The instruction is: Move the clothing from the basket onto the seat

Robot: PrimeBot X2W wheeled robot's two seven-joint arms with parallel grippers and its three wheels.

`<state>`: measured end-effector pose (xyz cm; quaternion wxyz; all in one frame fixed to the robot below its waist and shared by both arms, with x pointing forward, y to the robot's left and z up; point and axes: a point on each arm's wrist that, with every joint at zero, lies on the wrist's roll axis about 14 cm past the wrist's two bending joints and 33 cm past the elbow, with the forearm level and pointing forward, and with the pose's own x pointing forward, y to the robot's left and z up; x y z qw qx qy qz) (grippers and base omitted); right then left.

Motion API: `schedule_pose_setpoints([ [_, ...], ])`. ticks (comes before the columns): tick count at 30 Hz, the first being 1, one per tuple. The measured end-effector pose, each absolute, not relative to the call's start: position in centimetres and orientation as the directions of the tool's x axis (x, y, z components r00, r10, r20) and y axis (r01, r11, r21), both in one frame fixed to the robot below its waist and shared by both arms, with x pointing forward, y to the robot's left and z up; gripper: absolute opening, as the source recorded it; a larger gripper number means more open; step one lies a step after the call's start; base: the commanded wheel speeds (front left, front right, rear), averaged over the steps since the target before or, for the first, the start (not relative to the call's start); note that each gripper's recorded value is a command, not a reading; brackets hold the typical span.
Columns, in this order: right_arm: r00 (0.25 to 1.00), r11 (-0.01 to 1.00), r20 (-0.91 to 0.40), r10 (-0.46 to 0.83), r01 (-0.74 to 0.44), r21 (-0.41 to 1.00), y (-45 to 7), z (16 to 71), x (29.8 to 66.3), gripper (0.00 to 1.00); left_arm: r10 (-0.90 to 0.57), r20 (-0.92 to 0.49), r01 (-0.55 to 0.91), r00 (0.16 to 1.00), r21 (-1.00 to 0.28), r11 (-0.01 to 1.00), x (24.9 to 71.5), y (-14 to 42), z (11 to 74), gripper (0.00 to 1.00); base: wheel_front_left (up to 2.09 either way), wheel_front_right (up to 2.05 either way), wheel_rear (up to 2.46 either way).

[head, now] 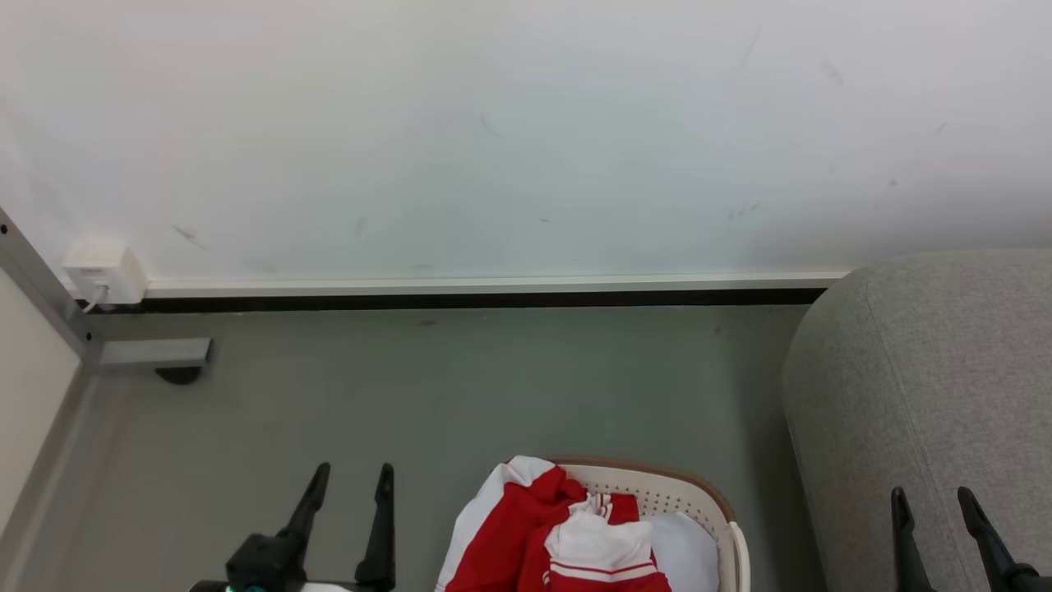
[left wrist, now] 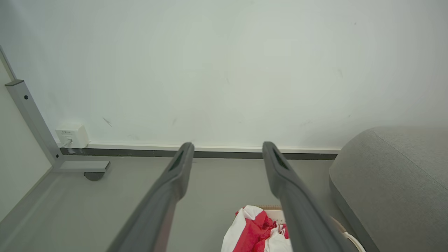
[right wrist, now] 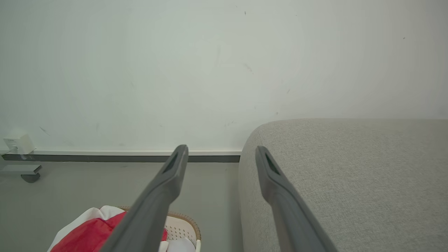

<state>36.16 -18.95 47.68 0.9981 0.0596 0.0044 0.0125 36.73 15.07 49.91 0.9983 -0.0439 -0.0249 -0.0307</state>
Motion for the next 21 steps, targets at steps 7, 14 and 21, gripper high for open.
schedule_pose_setpoints([
  [7,1.0,0.994,-0.012,0.017,-0.016,0.111,-19.24,47.46,35.95,1.0,-0.072,0.055,0.076,0.996,-0.072,0.995,36.82,14.78,49.87,1.0,0.0,0.0,0.0],
  [14,1.0,0.991,-0.012,0.001,0.001,0.134,-19.66,47.4,35.76,1.0,-0.079,0.053,0.082,0.995,-0.072,0.994,36.85,14.59,49.81,1.0,0.0,0.0,0.0],
  [21,1.0,0.99,-0.013,-0.002,0.003,0.143,-19.69,47.36,35.75,1.0,-0.083,0.049,0.086,0.995,-0.073,0.994,36.85,14.45,49.66,1.0,0.0,0.0,0.0],
])
